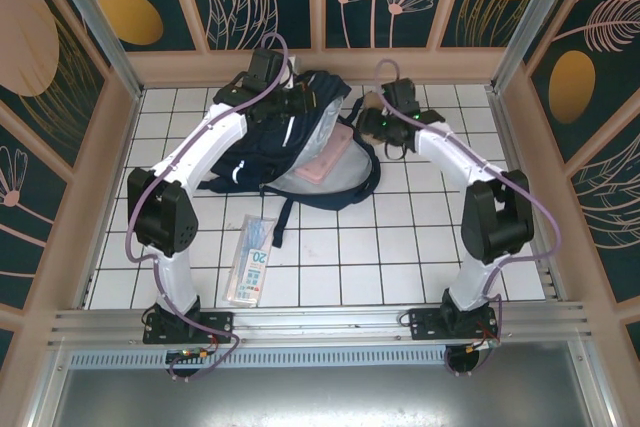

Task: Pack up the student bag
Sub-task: Place the glasses case in the student bag, then close the student bag at the top-center of the table, then move the loose stationery from the bottom-center of the table, then pick up the loose stationery from the bottom-center of the table.

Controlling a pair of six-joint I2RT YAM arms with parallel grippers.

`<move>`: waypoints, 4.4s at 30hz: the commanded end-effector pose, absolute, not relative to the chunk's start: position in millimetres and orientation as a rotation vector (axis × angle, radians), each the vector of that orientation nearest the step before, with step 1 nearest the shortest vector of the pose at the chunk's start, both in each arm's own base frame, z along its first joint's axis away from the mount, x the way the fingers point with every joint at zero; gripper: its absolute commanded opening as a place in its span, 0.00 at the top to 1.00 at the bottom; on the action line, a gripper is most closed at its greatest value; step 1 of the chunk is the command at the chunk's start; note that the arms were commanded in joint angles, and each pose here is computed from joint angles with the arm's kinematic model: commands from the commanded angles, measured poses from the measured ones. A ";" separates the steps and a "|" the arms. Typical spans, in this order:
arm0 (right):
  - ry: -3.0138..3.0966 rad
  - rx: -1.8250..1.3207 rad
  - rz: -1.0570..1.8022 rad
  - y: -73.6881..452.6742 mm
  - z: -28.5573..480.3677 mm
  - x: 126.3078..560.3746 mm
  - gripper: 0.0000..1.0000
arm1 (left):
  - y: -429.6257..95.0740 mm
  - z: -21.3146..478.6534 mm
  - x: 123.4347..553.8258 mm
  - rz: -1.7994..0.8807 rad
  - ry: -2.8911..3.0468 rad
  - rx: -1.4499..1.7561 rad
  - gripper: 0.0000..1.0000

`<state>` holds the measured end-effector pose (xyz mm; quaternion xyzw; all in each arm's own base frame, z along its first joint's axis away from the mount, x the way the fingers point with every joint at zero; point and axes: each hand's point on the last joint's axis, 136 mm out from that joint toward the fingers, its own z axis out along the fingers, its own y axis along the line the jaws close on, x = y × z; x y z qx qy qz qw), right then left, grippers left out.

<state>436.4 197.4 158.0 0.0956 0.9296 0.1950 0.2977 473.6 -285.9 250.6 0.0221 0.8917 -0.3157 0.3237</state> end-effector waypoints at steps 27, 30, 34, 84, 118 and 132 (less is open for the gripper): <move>2.602 0.658 0.587 262.4 83.3 394.6 0.17 | -294.1 283.2 482.3 -0.956 2.221 0.049 1.00; 2.576 0.609 0.574 259.7 98.9 395.1 0.11 | -295.0 280.1 484.4 -0.954 2.225 0.047 1.00; 2.530 0.543 0.556 252.5 120.7 391.2 0.11 | -297.8 273.9 487.7 -0.961 2.236 0.043 1.00; 2.672 -0.425 0.519 415.4 -11.9 245.3 0.89 | -148.4 242.3 386.8 -0.535 2.333 -0.306 0.32; 2.707 -0.098 0.939 381.5 37.6 228.5 0.48 | -148.0 37.3 264.3 -0.725 2.688 -0.394 0.58; 2.707 0.033 1.192 403.8 31.7 232.3 0.49 | -154.7 18.4 221.1 -0.943 2.697 -0.581 0.66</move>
